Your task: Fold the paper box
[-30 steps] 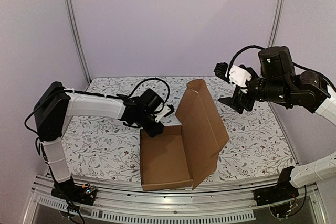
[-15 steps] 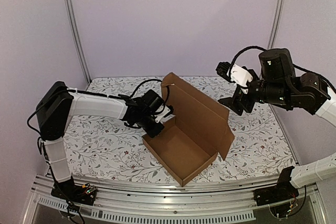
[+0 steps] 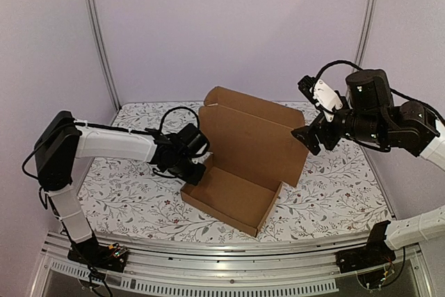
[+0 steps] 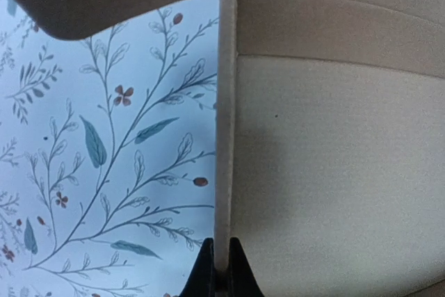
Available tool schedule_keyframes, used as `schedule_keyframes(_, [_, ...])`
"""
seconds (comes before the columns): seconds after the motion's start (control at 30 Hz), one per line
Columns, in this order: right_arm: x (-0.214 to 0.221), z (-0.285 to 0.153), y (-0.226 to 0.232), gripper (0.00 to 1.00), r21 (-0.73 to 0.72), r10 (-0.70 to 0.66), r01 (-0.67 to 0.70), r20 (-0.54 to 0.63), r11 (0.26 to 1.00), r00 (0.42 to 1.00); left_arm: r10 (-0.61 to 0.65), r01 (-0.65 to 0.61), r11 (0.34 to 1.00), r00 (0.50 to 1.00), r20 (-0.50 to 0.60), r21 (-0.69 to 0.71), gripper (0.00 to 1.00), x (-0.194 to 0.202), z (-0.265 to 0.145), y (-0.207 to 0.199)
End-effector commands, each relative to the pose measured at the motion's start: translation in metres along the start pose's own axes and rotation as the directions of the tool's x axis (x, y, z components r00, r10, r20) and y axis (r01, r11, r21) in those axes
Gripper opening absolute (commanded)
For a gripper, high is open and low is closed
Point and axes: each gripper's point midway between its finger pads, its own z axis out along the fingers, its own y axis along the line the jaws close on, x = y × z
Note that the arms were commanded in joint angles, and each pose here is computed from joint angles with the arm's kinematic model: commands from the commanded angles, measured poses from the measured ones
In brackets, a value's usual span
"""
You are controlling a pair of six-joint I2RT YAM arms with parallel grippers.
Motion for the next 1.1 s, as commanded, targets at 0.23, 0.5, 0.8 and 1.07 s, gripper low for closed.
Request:
schedule_keyframes(0.23, [0.030,0.019,-0.004,0.99,0.087,0.142,-0.138,-0.047,0.987,0.989,-0.409,0.406,0.911,0.912,-0.028,-0.076,0.00,0.043,-0.001,0.012])
schedule_keyframes(0.5, [0.047,0.036,-0.014,0.99,0.165,0.177,-0.161,-0.088,0.973,0.980,-0.497,0.495,0.863,0.868,0.001,-0.102,0.00,0.048,-0.001,0.004])
schedule_keyframes(0.8, [0.050,0.050,-0.010,0.99,0.159,0.159,-0.141,-0.102,0.977,0.982,-0.454,0.455,0.889,0.891,0.028,-0.056,0.21,0.028,-0.019,-0.009])
schedule_keyframes(1.07, [0.045,0.056,-0.020,0.99,0.139,0.147,-0.134,-0.095,0.981,0.985,-0.386,0.392,0.919,0.915,0.118,-0.033,0.43,0.006,-0.055,-0.005])
